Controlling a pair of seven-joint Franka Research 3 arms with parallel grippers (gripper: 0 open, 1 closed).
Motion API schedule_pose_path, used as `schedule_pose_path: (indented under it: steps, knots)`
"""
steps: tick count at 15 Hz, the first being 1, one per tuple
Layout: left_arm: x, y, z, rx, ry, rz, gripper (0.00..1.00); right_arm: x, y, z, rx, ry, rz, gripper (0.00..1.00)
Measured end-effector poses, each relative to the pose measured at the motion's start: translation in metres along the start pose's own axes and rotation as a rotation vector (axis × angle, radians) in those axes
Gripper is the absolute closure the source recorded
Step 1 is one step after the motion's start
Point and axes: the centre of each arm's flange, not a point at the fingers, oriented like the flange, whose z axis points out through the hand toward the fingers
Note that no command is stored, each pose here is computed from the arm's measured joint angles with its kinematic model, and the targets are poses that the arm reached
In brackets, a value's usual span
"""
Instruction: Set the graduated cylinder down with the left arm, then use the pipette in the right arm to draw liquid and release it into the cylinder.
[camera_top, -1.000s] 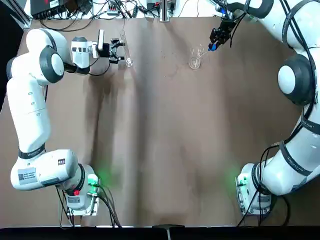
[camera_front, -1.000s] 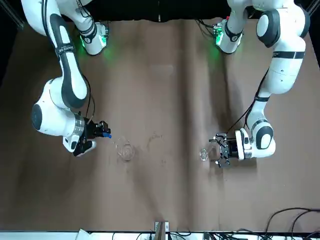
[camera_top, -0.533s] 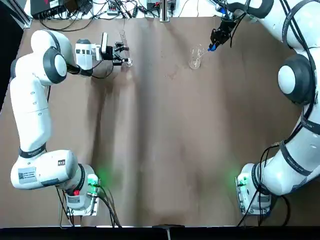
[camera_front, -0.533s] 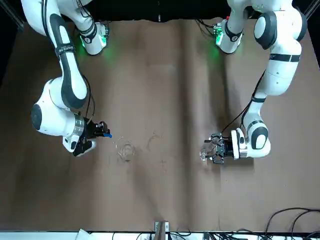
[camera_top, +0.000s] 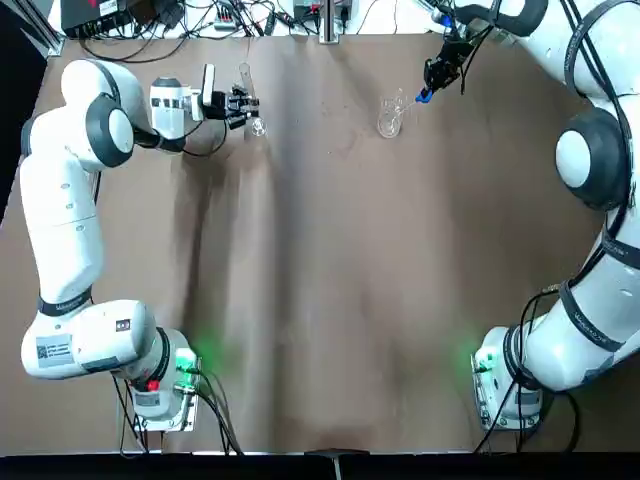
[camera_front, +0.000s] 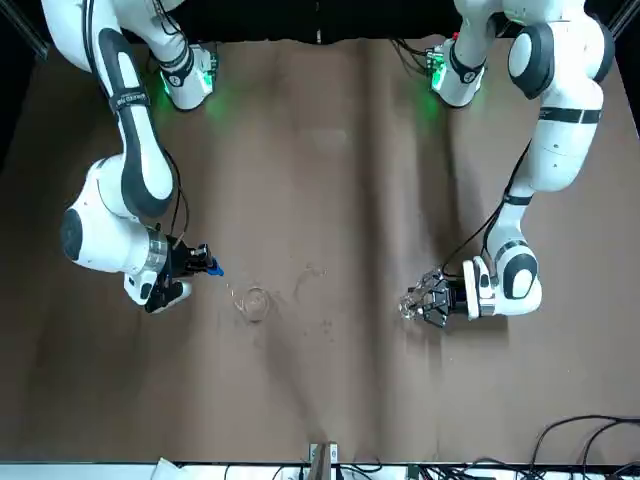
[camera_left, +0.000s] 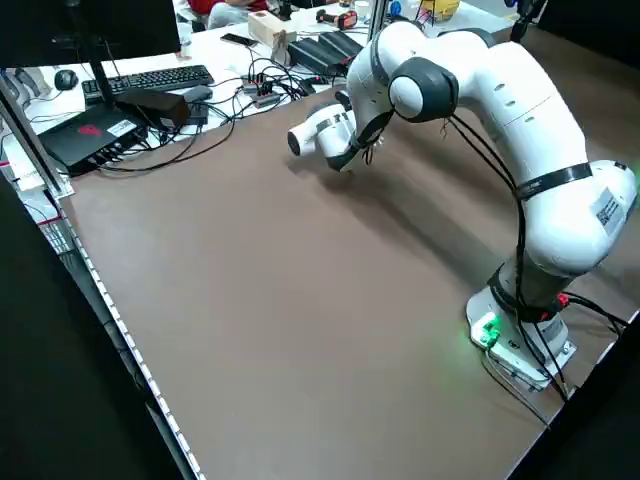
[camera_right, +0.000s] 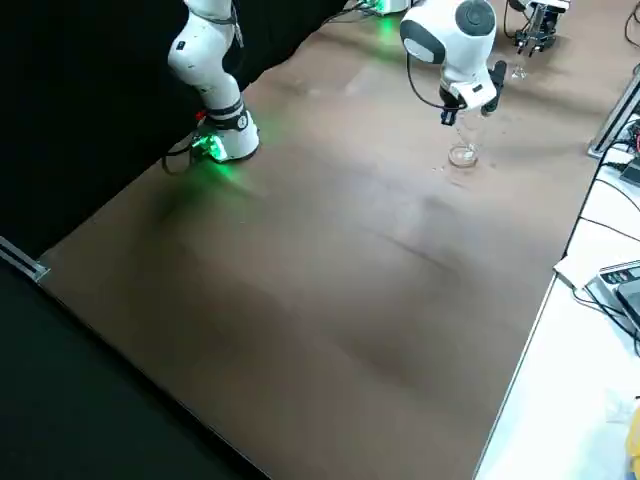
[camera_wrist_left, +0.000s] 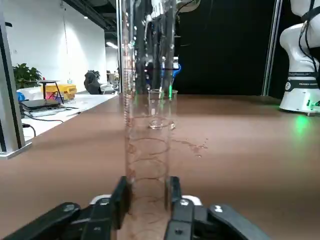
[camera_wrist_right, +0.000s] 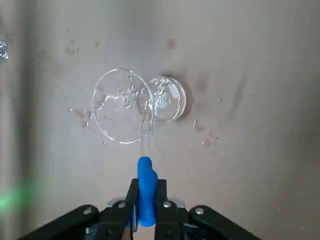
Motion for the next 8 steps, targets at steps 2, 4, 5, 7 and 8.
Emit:
schedule_pose_path:
  steps: [2, 4, 5, 7, 8]
  knots:
    - [0.0005, -0.0006, -0.0004, 0.001, 0.000, 0.002, 0.66, 0.0000, 0.0004, -0.0002, 0.000, 0.000, 0.001, 0.84]
    - [0.0014, -0.0016, -0.0007, 0.001, 0.000, 0.004, 0.66, 0.0000, 0.0011, -0.0006, 0.000, 0.001, 0.002, 0.84]
    - [0.0020, -0.0022, -0.0010, 0.002, 0.000, 0.006, 0.66, 0.0000, 0.0011, -0.0006, 0.000, 0.001, 0.002, 0.84]
    - [0.0036, -0.0039, -0.0016, 0.003, -0.001, 0.011, 0.66, 0.0000, 0.0007, -0.0004, 0.000, 0.001, 0.001, 0.84]
    - [0.0043, -0.0045, -0.0014, 0.003, 0.000, 0.013, 0.66, 0.0000, 0.0004, -0.0003, 0.000, 0.000, 0.001, 0.84]
